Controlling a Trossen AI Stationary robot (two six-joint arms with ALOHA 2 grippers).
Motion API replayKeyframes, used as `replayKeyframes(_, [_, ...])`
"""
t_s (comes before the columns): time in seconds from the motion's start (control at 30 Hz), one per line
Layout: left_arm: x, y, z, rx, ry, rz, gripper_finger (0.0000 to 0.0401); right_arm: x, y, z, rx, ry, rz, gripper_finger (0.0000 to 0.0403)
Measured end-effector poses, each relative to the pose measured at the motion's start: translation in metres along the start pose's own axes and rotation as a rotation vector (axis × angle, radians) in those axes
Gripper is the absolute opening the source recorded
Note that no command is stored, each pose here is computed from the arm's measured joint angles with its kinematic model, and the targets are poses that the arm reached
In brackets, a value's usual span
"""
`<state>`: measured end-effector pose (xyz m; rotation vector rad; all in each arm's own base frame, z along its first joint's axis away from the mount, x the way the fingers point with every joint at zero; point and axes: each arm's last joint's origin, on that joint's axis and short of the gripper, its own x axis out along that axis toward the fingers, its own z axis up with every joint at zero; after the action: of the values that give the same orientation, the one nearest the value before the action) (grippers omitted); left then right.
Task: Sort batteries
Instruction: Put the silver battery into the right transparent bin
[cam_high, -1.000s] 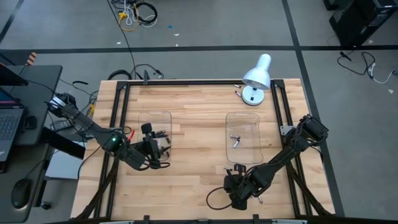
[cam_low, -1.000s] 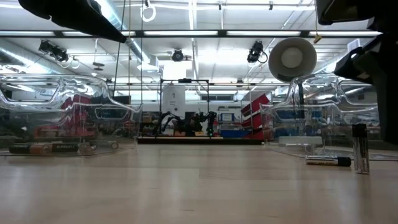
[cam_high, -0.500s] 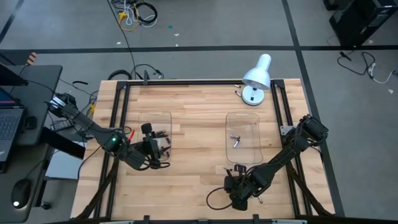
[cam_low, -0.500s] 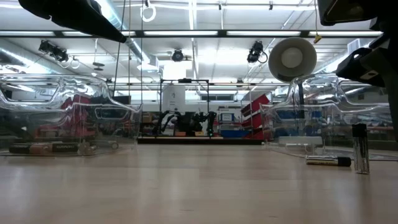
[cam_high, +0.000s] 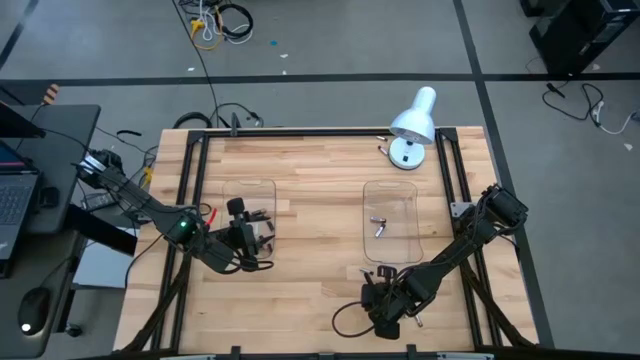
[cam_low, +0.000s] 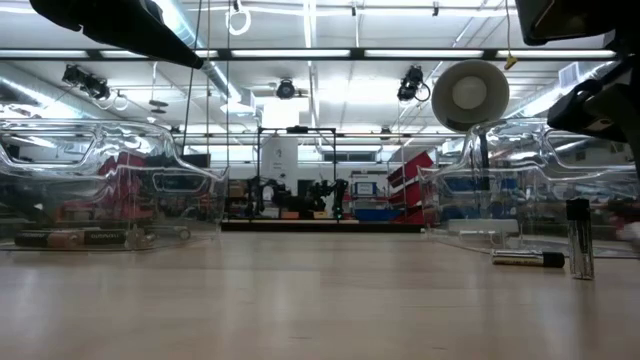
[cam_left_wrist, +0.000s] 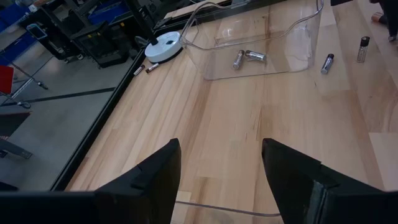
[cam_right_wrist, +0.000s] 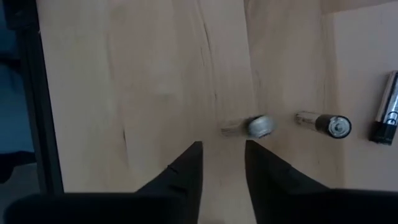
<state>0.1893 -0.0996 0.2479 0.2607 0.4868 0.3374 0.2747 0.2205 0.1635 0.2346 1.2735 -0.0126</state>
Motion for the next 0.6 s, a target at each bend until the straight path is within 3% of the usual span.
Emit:
replayKeyframes(0.27, [0.0, 0.0, 0.0, 0.0, 0.0, 0.001, 0.0223, 0.001, -0.006, 0.005, 0.024, 0.001, -0.008, 0.0151])
replayKeyframes(0.6, [0.0, 0.0, 0.0, 0.0, 0.0, 0.001, 0.0223, -0.01, 0.001, 0.016, -0.029, -0.021, 0.011, 0.0128])
